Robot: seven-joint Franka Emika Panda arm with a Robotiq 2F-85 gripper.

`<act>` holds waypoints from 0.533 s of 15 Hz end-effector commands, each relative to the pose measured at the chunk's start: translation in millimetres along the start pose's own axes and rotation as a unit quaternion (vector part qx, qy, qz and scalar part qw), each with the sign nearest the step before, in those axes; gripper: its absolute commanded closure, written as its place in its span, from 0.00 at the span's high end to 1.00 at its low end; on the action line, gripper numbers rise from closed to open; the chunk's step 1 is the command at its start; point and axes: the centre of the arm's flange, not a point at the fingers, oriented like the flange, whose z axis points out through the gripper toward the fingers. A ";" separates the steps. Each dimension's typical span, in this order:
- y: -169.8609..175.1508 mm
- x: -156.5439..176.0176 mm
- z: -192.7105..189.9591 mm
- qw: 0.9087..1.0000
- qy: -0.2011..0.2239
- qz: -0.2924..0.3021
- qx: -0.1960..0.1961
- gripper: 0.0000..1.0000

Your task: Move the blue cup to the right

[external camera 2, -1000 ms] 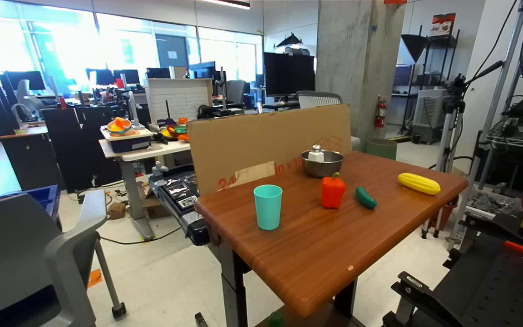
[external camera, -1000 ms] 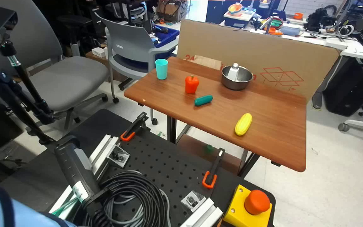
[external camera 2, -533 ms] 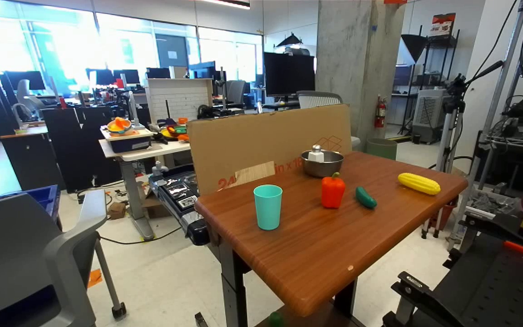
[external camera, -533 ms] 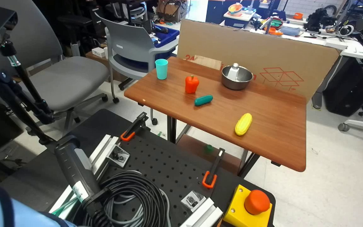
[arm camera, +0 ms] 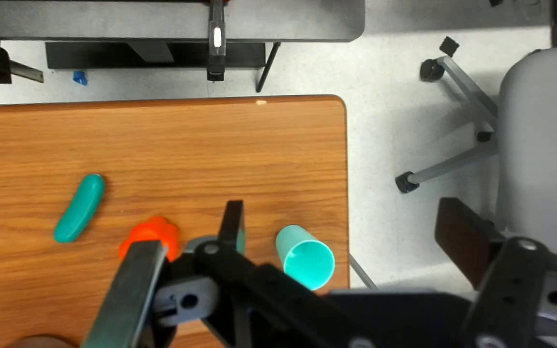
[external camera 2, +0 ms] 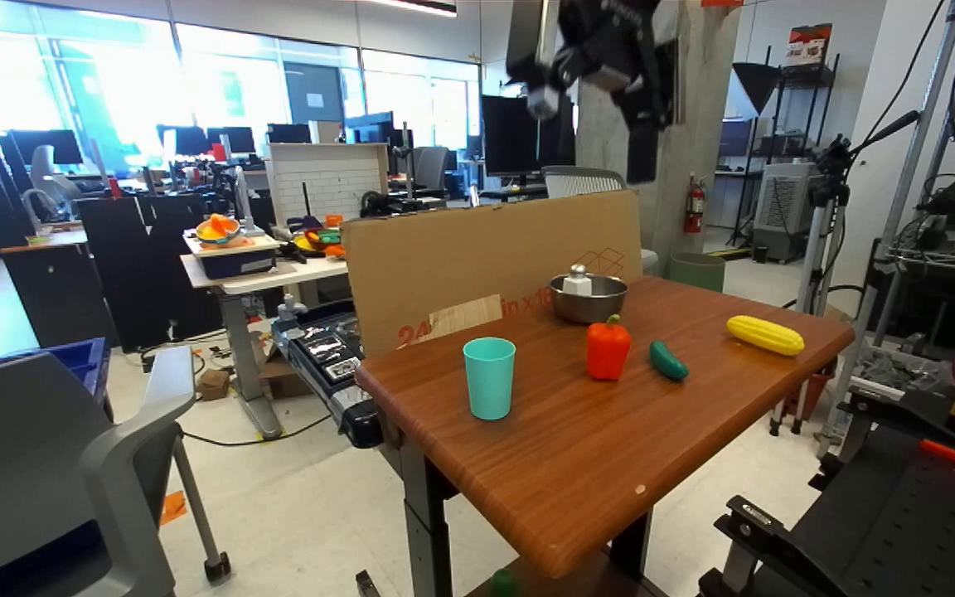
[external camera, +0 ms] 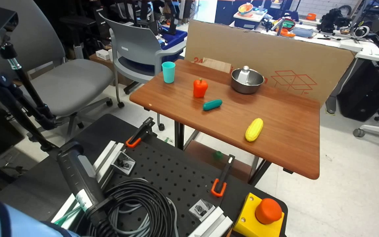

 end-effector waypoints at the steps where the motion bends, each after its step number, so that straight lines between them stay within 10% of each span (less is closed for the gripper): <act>1: -8.1 71.5 41.0 0.999 -0.038 0.017 -0.024 1.00; 8: -26.5 126.2 107.1 0.996 -0.079 0.025 -0.045 1.00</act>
